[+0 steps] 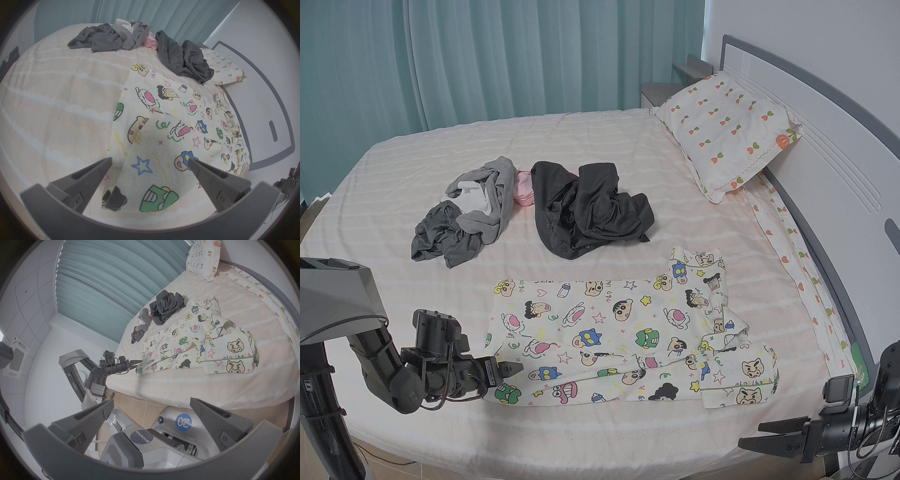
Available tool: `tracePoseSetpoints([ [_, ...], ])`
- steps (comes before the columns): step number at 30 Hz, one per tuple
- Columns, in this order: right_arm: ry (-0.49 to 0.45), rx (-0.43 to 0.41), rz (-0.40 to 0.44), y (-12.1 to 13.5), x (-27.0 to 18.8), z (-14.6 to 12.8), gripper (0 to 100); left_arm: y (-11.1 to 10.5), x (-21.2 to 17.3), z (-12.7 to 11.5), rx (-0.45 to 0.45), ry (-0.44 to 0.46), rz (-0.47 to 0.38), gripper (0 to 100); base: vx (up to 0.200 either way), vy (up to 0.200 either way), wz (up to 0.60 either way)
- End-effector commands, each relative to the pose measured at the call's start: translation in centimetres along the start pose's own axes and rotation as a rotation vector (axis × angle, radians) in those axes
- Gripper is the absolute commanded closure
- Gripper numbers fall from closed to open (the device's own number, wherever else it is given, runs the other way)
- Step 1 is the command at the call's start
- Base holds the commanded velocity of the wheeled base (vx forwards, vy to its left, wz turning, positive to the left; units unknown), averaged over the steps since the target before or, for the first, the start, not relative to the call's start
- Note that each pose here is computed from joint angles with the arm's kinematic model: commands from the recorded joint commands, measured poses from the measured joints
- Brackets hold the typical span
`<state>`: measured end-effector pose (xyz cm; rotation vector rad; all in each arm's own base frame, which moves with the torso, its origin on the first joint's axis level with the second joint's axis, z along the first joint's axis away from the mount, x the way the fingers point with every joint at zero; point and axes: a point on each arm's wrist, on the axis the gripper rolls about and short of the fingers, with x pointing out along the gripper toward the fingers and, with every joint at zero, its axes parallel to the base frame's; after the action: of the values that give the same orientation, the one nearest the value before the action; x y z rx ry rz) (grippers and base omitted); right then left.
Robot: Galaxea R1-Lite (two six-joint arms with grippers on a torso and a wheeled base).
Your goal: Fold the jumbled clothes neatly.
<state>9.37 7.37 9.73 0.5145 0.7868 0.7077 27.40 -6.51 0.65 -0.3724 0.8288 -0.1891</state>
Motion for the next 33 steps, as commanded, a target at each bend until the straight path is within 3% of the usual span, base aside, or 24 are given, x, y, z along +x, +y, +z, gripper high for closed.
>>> tracePoseSetpoints([
  [1, 0.014, -0.012, 0.003, 0.0, -0.2, -0.6, 0, -0.1, 1.5, -0.4, 0.013, 0.021, 0.014, 0, 0.0, 0.0, 0.0],
  [5, 0.027, -0.019, 0.013, 0.2, -0.1, -0.7, 0, 0.3, 1.1, 0.0, 0.057, 0.005, 0.021, 0, 0.0, 0.0, 0.0],
  [13, 0.03, -0.023, 0.018, 0.3, -0.1, -0.8, 0, -0.7, 2.3, 3.4, 0.09, -0.108, -0.019, 0, 0.0, 0.0, 0.0],
  [21, 0.028, -0.031, 0.019, 0.3, -0.2, -0.8, 0, -1.0, 5.5, 3.2, 0.182, -0.063, -0.026, 0, 0.0, 0.0, 0.0],
  [32, 0.034, -0.042, 0.035, 0.5, -0.3, -0.9, 0, -1.4, 5.5, 3.4, 0.189, -0.075, -0.037, 0, 0.0, 0.0, 0.0],
  [33, 0.033, -0.041, 0.036, 0.5, -0.3, -0.9, 0, -1.3, 5.5, 3.3, 0.188, -0.07, -0.035, 100, 0.0, 0.0, 0.0],
])
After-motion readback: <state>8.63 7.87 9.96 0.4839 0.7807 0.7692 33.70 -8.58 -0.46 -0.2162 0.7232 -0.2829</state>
